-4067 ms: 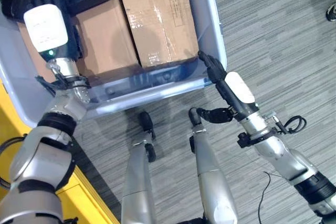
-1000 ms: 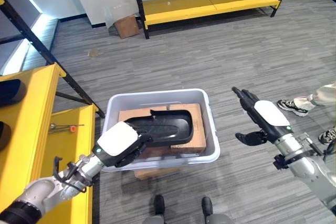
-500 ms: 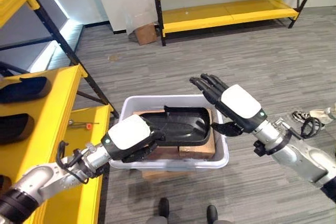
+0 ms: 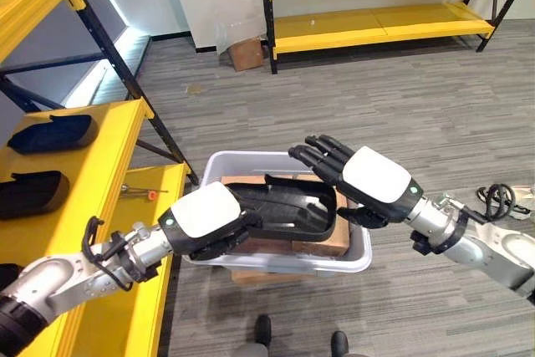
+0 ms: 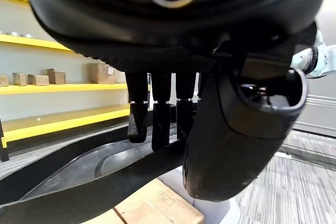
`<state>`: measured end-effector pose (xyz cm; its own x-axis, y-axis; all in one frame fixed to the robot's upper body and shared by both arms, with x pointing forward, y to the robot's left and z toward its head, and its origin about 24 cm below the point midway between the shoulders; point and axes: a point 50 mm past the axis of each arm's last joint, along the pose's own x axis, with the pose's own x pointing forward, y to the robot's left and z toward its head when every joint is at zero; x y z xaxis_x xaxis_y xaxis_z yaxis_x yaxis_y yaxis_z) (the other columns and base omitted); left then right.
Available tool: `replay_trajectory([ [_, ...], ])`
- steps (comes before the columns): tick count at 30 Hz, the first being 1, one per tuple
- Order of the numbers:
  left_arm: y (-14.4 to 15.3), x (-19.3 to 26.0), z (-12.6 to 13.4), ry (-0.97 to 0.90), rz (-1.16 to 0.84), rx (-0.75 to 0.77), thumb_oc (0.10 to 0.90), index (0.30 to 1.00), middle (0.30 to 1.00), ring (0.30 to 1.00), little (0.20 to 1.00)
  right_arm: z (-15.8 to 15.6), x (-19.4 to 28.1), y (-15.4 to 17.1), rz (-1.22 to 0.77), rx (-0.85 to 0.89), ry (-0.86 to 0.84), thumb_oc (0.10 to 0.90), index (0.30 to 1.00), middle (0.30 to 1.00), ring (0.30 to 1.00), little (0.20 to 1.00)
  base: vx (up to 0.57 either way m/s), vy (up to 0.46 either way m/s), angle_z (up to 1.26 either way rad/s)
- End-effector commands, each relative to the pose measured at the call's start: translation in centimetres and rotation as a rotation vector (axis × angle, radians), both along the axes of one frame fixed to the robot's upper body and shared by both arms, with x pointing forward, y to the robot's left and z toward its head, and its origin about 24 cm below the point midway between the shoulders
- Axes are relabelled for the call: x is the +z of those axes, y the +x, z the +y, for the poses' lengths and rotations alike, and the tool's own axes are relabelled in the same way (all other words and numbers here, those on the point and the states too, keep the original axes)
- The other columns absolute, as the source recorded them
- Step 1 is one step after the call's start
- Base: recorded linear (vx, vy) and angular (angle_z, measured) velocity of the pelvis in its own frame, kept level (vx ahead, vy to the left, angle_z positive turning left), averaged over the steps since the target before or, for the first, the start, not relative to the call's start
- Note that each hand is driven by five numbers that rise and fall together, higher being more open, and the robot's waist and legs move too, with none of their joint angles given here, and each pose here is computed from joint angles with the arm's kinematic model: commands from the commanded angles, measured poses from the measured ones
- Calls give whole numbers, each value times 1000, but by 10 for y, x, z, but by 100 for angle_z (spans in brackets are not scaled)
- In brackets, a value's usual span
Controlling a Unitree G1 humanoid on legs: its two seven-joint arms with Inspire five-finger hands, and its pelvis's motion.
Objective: Move parts from the plastic box to the shelf.
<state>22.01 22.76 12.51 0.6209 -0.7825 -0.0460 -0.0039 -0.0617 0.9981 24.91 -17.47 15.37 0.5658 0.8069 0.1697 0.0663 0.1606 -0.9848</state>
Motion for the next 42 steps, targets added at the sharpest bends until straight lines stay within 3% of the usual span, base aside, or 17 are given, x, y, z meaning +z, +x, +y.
replay_trajectory([
  [1,11,47,-17,-244,-180,-69,400,300,300,300,300,34,29,-23,-72,266,122,900,1000,1000,1000,1000,0,0,0],
  [14,15,57,-25,-294,-249,-97,400,300,300,300,300,36,13,-31,57,334,38,900,1000,1000,1000,1000,0,0,0],
  [19,18,64,-17,-207,-350,-65,400,300,300,300,300,32,11,-30,71,314,13,900,1000,1000,1000,1000,0,0,0],
  [27,13,82,-6,-237,-381,-43,400,300,300,300,300,30,15,-30,87,301,-7,900,1000,1000,1000,1000,0,0,0],
  [33,11,86,-11,-270,-357,-81,400,300,300,300,300,30,11,-30,85,304,-7,900,1000,1000,1000,1000,0,0,0],
  [34,4,82,-29,-243,-279,-182,400,300,300,300,300,33,8,-30,50,303,-16,900,1000,1000,1000,1000,0,0,0],
  [37,2,77,-38,-195,-244,-205,400,300,300,300,300,32,7,-27,23,283,-40,900,1000,1000,1000,1000,1,-6,3],
  [42,-1,73,-35,-189,-152,-202,400,300,300,300,300,20,6,-15,-50,186,-86,900,1000,1000,1000,1000,2,-4,3],
])
